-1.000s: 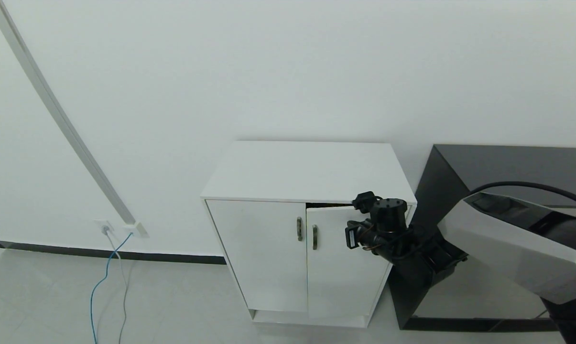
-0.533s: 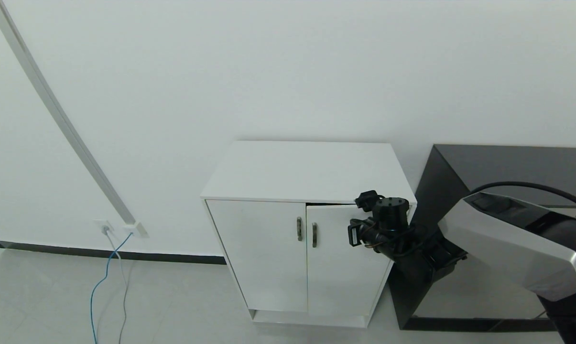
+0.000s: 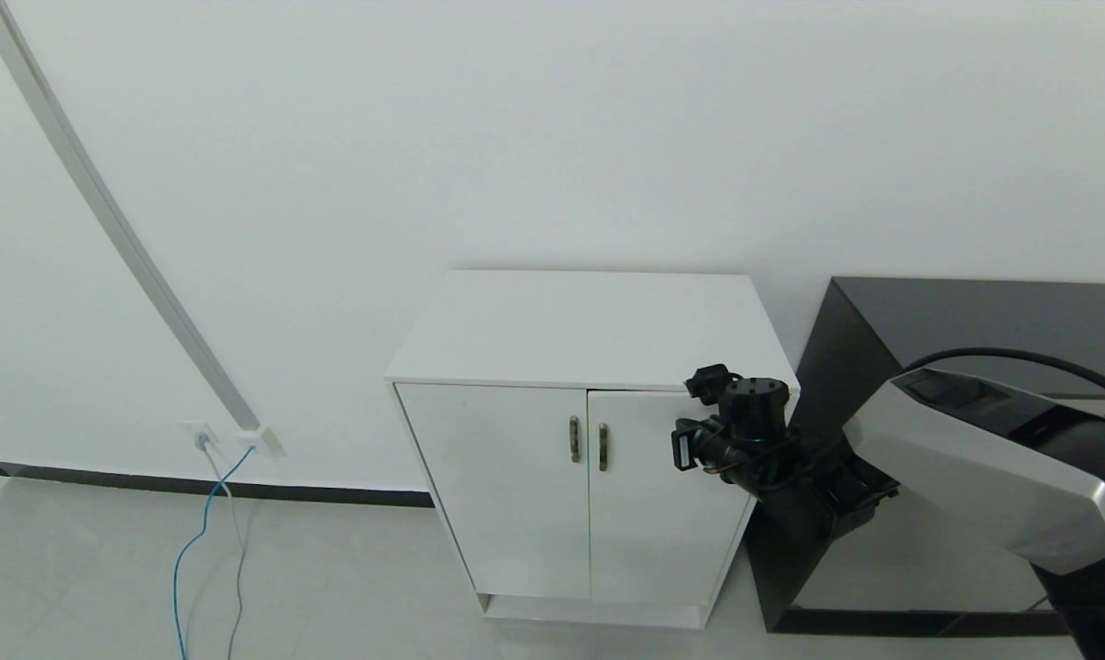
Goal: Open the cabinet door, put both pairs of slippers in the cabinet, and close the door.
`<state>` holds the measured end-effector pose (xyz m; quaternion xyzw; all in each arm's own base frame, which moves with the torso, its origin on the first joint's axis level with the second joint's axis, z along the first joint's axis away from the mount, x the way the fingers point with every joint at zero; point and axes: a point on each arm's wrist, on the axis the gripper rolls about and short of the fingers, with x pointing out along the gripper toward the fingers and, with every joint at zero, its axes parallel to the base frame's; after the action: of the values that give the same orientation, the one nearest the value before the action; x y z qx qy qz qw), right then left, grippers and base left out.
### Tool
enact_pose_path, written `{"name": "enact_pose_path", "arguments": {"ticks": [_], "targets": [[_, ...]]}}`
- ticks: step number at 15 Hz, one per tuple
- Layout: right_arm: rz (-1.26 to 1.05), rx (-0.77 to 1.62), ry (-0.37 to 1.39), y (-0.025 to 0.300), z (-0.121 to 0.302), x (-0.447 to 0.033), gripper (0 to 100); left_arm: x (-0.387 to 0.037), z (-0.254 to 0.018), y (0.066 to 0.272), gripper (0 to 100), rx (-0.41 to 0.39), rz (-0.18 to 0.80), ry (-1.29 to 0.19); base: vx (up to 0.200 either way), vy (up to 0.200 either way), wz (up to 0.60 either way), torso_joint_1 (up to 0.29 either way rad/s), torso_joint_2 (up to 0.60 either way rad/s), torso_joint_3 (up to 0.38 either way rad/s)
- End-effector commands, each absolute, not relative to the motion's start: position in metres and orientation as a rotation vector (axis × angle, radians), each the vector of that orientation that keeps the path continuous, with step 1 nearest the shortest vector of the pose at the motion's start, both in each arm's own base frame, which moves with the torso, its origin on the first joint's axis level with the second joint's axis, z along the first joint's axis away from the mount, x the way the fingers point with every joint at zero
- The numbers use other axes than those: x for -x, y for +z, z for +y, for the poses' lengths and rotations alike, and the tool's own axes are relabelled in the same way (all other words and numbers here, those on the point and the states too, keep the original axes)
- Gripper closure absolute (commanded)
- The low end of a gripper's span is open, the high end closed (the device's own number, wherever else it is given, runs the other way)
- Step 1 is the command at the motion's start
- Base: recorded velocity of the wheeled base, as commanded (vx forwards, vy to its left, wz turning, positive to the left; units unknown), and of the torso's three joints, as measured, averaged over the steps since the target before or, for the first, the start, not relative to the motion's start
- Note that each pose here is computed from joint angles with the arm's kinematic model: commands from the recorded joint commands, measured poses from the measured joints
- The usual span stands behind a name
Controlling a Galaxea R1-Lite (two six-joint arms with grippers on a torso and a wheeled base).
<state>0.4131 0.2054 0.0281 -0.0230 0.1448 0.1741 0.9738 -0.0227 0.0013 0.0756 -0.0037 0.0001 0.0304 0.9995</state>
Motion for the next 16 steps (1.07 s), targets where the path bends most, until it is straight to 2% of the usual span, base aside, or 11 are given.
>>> {"name": "enact_pose_path", "arguments": {"ticks": [1,16], "targets": [[0.289,0.046,0.351,0.0274,0.206,-0.4147,100,0.0227,0.0013,0.0757,100,0.008,0.0,0.061,0.0,0.0,0.0,0.0,0.0,0.0],[0.279,0.043,0.344,0.0256,0.2058,-0.4207,100,0.0227,0.0013,0.0757,100,0.008,0.0,0.061,0.0,0.0,0.0,0.0,0.0,0.0]]}}
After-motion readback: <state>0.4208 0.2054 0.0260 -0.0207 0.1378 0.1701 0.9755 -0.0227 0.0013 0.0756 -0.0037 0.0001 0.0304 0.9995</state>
